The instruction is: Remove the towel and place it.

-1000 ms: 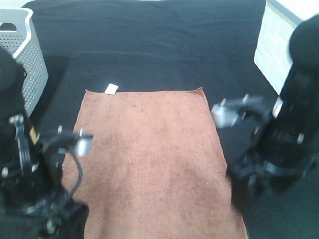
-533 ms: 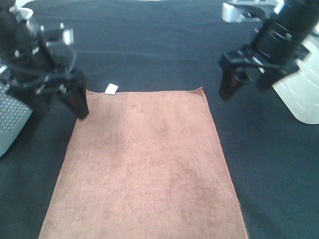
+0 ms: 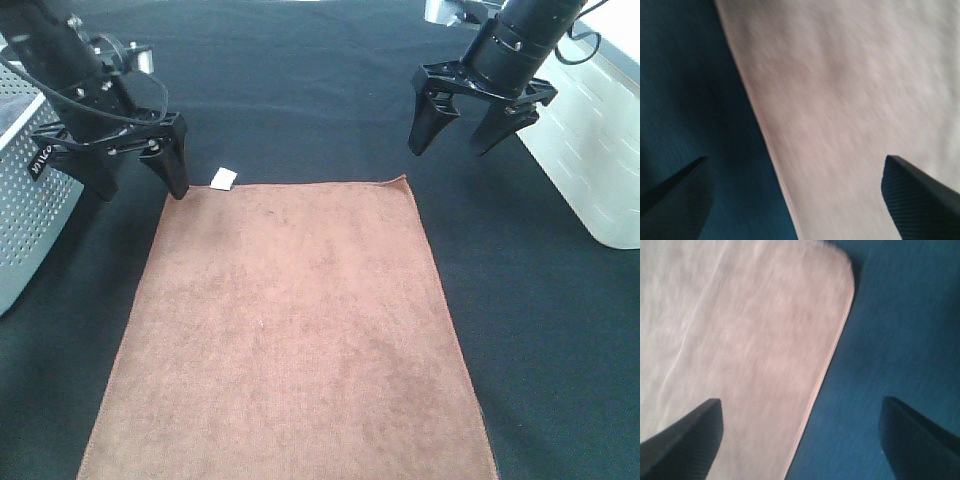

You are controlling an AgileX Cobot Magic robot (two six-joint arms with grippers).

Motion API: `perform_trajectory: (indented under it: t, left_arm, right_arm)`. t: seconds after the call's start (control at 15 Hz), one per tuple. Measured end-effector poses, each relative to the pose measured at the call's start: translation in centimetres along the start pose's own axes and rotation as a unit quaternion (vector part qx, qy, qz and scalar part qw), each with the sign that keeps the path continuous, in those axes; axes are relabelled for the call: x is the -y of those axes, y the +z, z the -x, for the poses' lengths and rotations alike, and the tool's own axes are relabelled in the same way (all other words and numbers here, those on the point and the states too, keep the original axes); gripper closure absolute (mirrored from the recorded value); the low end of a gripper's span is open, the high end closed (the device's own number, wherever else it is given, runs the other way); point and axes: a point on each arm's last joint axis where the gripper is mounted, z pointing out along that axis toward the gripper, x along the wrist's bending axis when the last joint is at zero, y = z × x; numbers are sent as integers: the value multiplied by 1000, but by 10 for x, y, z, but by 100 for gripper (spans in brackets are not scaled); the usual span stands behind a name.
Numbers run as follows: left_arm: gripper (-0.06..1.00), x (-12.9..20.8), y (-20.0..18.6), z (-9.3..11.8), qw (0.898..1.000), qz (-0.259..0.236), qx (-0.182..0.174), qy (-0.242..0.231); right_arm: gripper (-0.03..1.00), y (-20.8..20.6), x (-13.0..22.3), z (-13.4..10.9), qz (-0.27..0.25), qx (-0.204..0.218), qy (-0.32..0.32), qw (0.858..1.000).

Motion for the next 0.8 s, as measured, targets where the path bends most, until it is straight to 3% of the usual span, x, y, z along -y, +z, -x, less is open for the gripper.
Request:
perform_trajectory:
  t: [0.47, 0.8]
  left_arm:
    - [12, -45, 35, -18, 999, 47, -22, 16]
    - [12, -51, 56, -24, 997, 60, -30, 24]
  right_arm:
    - [16, 69, -28, 32, -21, 1, 15, 1000]
    - [16, 93, -38, 43, 29, 13, 38, 999]
